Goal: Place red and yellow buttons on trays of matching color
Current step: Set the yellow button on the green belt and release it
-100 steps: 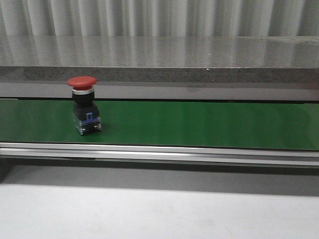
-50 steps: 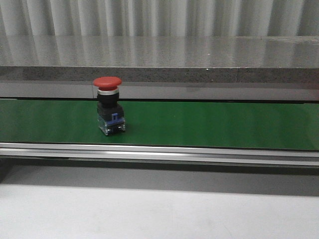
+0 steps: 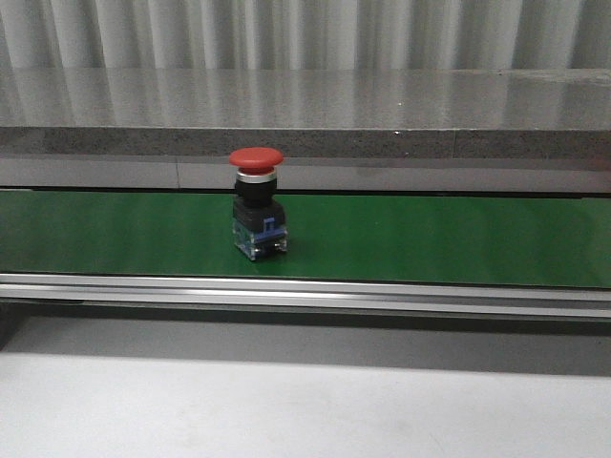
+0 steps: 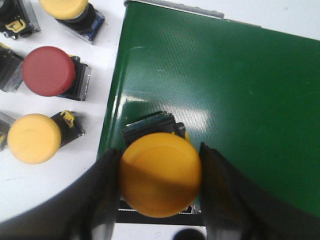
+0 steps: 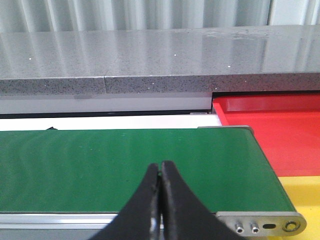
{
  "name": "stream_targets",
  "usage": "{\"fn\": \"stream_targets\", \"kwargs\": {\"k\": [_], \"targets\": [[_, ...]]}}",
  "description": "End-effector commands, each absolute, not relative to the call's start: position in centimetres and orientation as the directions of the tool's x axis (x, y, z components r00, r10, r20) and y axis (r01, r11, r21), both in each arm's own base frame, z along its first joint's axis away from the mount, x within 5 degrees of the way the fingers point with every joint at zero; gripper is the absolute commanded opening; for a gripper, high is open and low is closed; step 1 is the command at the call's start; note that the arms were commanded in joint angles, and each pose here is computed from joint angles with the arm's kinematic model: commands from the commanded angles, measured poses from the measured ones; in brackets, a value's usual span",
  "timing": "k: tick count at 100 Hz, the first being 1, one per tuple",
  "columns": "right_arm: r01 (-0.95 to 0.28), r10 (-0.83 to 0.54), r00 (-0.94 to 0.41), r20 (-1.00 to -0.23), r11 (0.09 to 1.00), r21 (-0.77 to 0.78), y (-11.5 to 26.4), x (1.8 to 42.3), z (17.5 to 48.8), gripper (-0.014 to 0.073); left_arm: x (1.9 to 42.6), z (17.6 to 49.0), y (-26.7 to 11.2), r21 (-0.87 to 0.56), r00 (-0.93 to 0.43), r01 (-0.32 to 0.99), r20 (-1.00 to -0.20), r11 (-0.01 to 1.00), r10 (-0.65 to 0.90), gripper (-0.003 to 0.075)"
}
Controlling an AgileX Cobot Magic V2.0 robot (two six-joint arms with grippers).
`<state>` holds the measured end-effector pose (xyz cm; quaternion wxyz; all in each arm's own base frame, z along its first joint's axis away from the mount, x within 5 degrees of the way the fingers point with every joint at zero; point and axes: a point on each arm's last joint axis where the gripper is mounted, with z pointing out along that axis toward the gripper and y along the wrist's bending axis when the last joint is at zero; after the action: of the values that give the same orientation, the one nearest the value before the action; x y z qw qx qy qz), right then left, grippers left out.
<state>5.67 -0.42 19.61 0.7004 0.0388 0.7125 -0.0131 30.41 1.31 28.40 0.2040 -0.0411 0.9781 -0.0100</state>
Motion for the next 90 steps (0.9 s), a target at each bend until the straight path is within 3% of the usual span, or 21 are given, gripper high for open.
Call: {"fn": "stream_targets", "kwargs": {"k": [1, 14, 28, 41, 51, 67, 90], "targets": [[0.074, 0.024, 0.094, -0.995, 0.997, 0.031, -0.4, 5.4, 21.1, -0.0065, 30.8, 30.5, 0.8, -0.073, -0.860, -0.068, -0.501, 0.995, -0.096, 0.0307], [0.074, 0.024, 0.094, -0.995, 0.997, 0.031, -0.4, 5.4, 21.1, -0.0065, 30.9, 30.6, 0.8, -0.086, -0.849, -0.070, -0.518, 0.994, -0.105, 0.0524], [0.074, 0.024, 0.094, -0.995, 0.997, 0.031, -0.4, 5.4, 21.1, -0.0065, 31.1, 31.3, 0.5, -0.097, -0.815, -0.063, -0.570, 0.993, -0.108, 0.0545], [0.074, 0.024, 0.094, -0.995, 0.997, 0.031, -0.4, 5.4, 21.1, -0.0065, 30.4, 33.4, -1.1, -0.068, -0.717, 0.029, -0.696, 0.997, -0.027, 0.0535], [0.074, 0.024, 0.094, -0.995, 0.997, 0.031, -0.4, 5.4, 21.1, -0.0065, 29.1, 34.5, -3.0, -0.048, -0.613, 0.101, -0.790, 0.994, 0.025, 0.0418], [0.074, 0.024, 0.094, -0.995, 0.997, 0.031, -0.4, 5.4, 21.1, -0.0065, 25.9, 35.8, -5.2, -0.042, -0.428, 0.197, -0.903, 0.980, 0.047, -0.0009], [0.074, 0.024, 0.094, -0.995, 0.997, 0.031, -0.4, 5.4, 21.1, -0.0065, 20.2, 35.6, -6.1, -0.040, -0.279, 0.285, -0.959, 0.958, 0.043, -0.0020]]}}
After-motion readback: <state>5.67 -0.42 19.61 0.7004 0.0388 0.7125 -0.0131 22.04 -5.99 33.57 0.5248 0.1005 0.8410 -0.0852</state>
